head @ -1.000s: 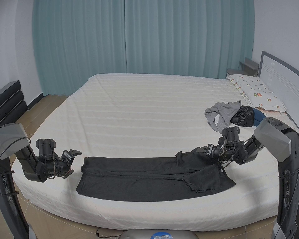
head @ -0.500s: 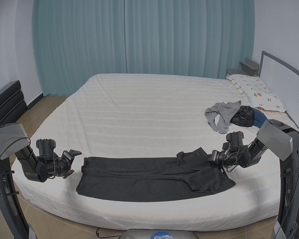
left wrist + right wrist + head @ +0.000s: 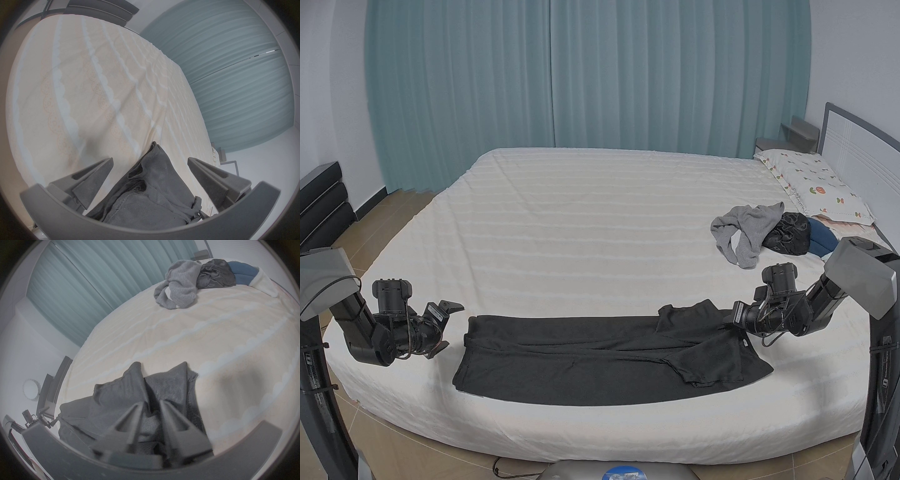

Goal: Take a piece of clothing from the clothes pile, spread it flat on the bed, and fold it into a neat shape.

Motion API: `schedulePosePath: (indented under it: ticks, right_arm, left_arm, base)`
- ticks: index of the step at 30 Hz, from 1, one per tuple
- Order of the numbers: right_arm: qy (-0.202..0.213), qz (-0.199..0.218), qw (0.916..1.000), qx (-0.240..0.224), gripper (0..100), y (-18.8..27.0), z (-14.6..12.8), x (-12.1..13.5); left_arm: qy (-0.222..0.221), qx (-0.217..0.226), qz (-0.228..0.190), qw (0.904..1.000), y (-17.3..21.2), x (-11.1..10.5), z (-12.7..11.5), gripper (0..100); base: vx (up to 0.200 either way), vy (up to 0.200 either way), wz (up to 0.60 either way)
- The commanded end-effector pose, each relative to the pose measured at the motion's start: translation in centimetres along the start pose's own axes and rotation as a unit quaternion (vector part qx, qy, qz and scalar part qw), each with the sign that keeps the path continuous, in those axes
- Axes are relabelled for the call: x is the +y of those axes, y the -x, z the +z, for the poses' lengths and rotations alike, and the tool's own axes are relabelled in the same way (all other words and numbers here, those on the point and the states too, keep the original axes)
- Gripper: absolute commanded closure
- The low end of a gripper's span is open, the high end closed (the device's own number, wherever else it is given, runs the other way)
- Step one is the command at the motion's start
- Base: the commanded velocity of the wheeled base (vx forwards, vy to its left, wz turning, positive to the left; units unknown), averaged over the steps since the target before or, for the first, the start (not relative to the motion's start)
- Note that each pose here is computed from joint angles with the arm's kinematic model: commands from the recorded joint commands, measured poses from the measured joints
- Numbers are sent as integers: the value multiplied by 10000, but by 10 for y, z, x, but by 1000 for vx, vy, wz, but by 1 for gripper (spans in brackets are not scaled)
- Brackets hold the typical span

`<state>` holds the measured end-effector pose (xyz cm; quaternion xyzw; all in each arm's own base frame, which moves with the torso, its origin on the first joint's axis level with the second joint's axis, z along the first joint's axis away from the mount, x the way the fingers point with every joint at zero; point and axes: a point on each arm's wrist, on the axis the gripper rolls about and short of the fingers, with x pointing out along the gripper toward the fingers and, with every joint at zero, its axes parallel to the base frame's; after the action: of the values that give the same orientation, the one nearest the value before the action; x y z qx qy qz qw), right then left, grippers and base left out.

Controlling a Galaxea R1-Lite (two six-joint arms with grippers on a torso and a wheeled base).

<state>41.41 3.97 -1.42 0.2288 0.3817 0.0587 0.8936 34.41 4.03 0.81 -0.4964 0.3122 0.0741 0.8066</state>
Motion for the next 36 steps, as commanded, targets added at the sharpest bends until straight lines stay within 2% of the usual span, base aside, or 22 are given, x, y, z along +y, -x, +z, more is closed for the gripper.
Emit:
schedulePosePath:
  ticks: [1, 6, 7, 10, 14, 20, 21, 23, 25, 26, 28, 31, 36]
  right_arm:
    - [-59, 29, 9999, -100, 0, 7, 6, 2]
    - [-416, 79, 9989, -216, 0, 26, 12, 6]
    - [-622, 140, 9977, -228, 0, 36, 13, 8]
    - [-892, 218, 9957, -121, 0, 46, 8, 9]
    - [-903, 170, 9958, -39, 0, 42, 2, 8]
    - [-1048, 161, 9942, -156, 0, 59, 1, 4]
    - [-1275, 131, 9916, -175, 0, 79, -7, 1]
    - [-1408, 128, 9898, -194, 0, 94, -16, 1]
    - [-1412, 136, 9897, -207, 0, 96, -18, 1]
    - [-1424, 304, 9887, -352, 0, 111, -31, 0]
    - [-1423, 489, 9870, -568, 0, 114, -39, 0]
    - [-1562, 610, 9835, -679, 0, 113, -42, -1]
    - [-1718, 540, 9816, -627, 0, 104, -46, -8]
  left_arm:
    - [-18, 3, -1, 10000, -1, 0, 0, 0]
    - [-188, 29, 3, 9998, -1, 0, -2, 0]
    - [-252, 39, 6, 9997, -1, 0, -2, 0]
    - [-311, 96, -19, 9995, -3, -3, -7, 0]
    - [-354, 157, -38, 9992, -4, -6, -11, 0]
    - [-548, 181, -29, 9983, -4, -6, -12, 0]
    - [-992, 218, 6, 9948, -5, -4, -13, 0]
    - [-1218, 253, 14, 9922, -7, -6, -13, 0]
    - [-1246, 258, 19, 9919, -6, -6, -13, 0]
    - [-1567, 310, 33, 9872, -8, -14, -10, 0]
    - [-1886, 518, 169, 9805, -11, -18, -11, 0]
    - [-2037, 725, 320, 9758, -13, -20, -13, 0]
    - [-2286, 930, 262, 9687, -27, -23, -21, 0]
  base:
    - [0, 0, 0]
    - [0, 0, 0]
    - [0, 0, 0]
    - [0, 0, 0]
    - [0, 0, 0]
    - [0, 0, 0]
    - [0, 0, 0]
    - [0, 0, 0]
    - [0, 0, 0]
    - [0, 0, 0]
    - [0, 0, 0]
    - [0, 0, 0]
    - [0, 0, 0]
